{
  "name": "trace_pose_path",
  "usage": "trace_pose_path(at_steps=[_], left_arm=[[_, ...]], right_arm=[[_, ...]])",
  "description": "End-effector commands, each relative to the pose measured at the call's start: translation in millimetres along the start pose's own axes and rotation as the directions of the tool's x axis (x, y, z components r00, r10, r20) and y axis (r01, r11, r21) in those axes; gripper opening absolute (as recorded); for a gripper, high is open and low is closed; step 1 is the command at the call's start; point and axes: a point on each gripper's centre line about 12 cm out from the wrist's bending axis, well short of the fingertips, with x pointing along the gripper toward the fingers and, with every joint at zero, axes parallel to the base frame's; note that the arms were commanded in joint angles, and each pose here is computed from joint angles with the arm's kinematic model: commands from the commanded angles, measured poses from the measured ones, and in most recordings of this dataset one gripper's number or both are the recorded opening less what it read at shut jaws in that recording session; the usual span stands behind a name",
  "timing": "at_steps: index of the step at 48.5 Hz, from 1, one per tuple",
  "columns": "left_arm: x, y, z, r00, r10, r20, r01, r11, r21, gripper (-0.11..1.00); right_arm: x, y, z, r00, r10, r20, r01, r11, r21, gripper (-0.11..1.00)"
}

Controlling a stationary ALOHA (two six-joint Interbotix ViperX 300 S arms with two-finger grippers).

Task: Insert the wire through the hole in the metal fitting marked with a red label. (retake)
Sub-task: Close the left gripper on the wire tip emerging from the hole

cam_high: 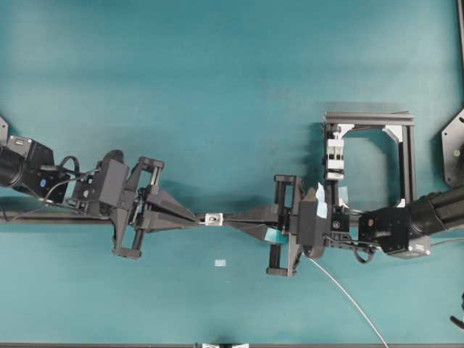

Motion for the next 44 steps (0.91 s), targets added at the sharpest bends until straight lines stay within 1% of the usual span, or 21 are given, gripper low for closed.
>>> trace_pose_path(at_steps=[1,9,20,31,34,36,39,41,44], left_arm=[[2,-5,12,0.999,-0.019,0.037,0.019,1.000,0.003,-0.10],[2,-6,11,0.999,-0.022,0.032,0.022,1.000,0.004,-0.10],[2,-6,9,1.000,-0.021,0.017,0.021,1.000,0.004,-0.10],[2,-7,9,1.000,-0.021,0.015,0.021,1.000,0.004,-0.10],[2,-7,9,1.000,-0.023,0.015,0.022,1.000,0.004,-0.10],[2,-7,9,1.000,-0.021,0.015,0.021,1.000,0.004,-0.10],[2,-7,9,1.000,-0.021,0.015,0.021,1.000,0.004,-0.10],[2,-7,9,1.000,-0.021,0.015,0.021,1.000,0.004,-0.10],[2,-7,9,1.000,-0.021,0.017,0.021,1.000,0.004,-0.10]], right_arm=[[2,4,8,1.000,0.007,0.025,-0.008,1.000,0.012,0.02],[2,4,9,1.000,0.009,0.020,-0.009,1.000,0.015,0.02],[3,3,4,1.000,0.008,-0.027,-0.008,1.000,0.013,0.02],[2,4,10,1.000,0.009,-0.006,-0.009,1.000,0.020,0.03],[1,3,12,1.000,0.009,0.001,-0.009,1.000,0.021,0.13],[1,4,13,1.000,0.010,0.004,-0.010,1.000,0.022,0.23],[1,4,14,1.000,0.010,0.005,-0.010,1.000,0.022,0.40],[1,4,15,1.000,0.014,0.008,-0.014,1.000,0.021,0.54],[0,6,17,1.000,0.019,0.013,-0.020,1.000,0.023,0.72]])
